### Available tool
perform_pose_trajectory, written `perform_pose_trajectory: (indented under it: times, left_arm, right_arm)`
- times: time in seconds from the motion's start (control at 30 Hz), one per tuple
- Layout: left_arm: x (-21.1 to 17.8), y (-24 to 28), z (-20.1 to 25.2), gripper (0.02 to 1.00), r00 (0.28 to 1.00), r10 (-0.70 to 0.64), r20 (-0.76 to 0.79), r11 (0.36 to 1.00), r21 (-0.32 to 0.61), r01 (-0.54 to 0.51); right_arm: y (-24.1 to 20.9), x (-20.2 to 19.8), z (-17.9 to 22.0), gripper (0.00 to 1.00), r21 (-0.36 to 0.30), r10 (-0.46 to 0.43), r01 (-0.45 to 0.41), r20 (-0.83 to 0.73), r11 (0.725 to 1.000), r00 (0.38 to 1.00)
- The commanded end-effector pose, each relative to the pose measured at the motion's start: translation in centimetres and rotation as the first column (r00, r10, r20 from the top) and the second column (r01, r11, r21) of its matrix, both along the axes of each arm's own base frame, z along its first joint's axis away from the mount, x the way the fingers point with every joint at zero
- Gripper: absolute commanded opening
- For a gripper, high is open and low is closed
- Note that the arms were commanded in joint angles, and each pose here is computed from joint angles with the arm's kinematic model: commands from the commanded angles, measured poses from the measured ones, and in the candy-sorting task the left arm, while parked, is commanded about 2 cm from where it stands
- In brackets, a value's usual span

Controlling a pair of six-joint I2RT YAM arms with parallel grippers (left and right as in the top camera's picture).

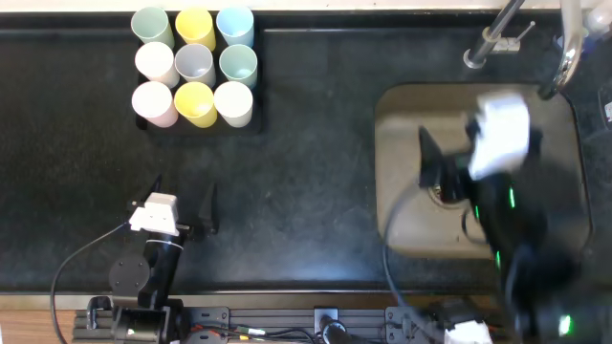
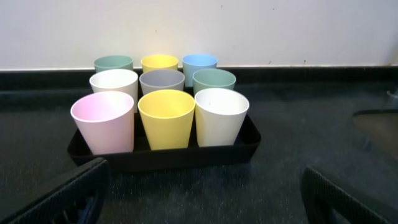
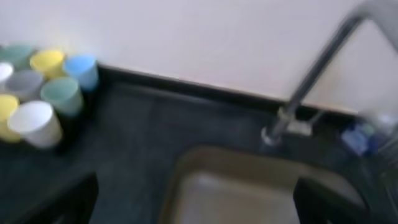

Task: Store Cups

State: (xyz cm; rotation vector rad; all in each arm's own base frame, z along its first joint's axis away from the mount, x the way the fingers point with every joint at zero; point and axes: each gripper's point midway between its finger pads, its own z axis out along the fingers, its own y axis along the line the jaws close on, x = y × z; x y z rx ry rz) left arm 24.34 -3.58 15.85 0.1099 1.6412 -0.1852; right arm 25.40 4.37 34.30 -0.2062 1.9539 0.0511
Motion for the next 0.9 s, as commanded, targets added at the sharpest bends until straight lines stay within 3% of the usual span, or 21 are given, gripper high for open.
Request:
perform_pose_trajectory:
  times: [0.03,0.2,0.43,0.6,0.9]
  left_arm:
    - [0.0,0.2,0.1,1.000,1.000,0.009,0.008,1.000,0.018,-0.009]
    - [0.0,0.2,0.1,1.000,1.000,0.009,0.008,1.000,0.018,-0.009]
    - [0.0,0.2,0.1,1.000,1.000,0.009,0.008,1.000,0.018,-0.009]
    - [0.0,0.2,0.1,1.000,1.000,0.009,0.008,1.000,0.018,-0.009]
    - [0.0,0.2,0.1,1.000,1.000,0.009,0.008,1.000,0.018,-0.009]
  right_arm:
    - [-1.7,-2.6,-2.8,0.998,0.022,-0.043,0.041,0.110,0.999,0.993]
    - [-2.4,-3.4,-7.6,0.998,0.040,-0.071,0.066,0.154,0.997,0.986]
    - [-1.3,-2.7,-11.1,0.998,0.137,-0.048,0.007,0.296,0.991,0.954]
    - [-1.3,-2.1,-12.1,0.998,0.150,-0.055,-0.008,0.407,0.989,0.912]
    - [-1.2,-1.0,-15.5,0.996,0.150,-0.055,-0.009,0.413,0.989,0.909]
